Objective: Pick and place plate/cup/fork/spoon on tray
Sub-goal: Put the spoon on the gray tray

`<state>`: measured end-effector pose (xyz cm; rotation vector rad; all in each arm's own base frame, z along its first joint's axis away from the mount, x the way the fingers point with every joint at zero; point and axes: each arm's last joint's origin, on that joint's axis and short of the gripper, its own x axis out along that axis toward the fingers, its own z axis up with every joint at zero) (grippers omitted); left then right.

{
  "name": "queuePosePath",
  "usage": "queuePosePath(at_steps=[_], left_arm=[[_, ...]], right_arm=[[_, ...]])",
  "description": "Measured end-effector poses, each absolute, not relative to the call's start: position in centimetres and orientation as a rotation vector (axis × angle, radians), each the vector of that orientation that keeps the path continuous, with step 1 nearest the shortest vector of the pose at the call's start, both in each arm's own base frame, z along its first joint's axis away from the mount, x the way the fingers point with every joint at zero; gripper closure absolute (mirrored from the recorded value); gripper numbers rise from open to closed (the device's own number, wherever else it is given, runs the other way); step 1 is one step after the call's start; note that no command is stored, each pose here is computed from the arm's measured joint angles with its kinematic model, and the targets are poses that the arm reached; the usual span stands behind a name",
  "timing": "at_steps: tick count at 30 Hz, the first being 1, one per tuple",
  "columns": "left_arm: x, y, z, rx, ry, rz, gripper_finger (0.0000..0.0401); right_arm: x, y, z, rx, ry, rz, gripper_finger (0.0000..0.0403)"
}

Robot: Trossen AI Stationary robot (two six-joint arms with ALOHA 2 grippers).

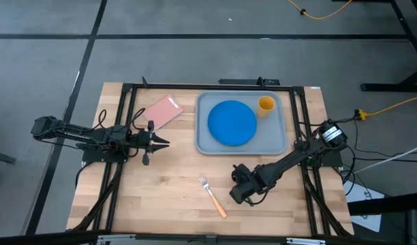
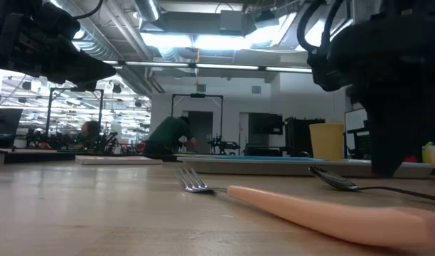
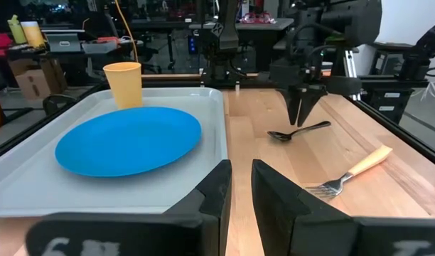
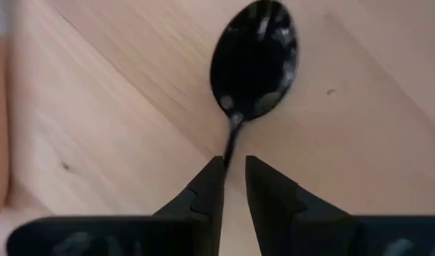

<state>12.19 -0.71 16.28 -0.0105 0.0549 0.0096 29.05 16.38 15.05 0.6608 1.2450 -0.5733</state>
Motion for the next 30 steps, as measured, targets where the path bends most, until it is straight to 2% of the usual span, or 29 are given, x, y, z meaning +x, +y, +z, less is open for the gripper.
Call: queuePosePath(at_steps=[22,30], left_arm=[[12.2,-0.7,16.2,-0.01,0.058,0.01,0.0352],[12.2,-0.7,16.2,-0.01,0.058,0.01,0.0352]], right_arm=[[29.6,16.7,12.6,0.651,1.276,-0.616,0.034],[29.4,16.6,12.6,0.637,1.289,-0.628,0.0392]])
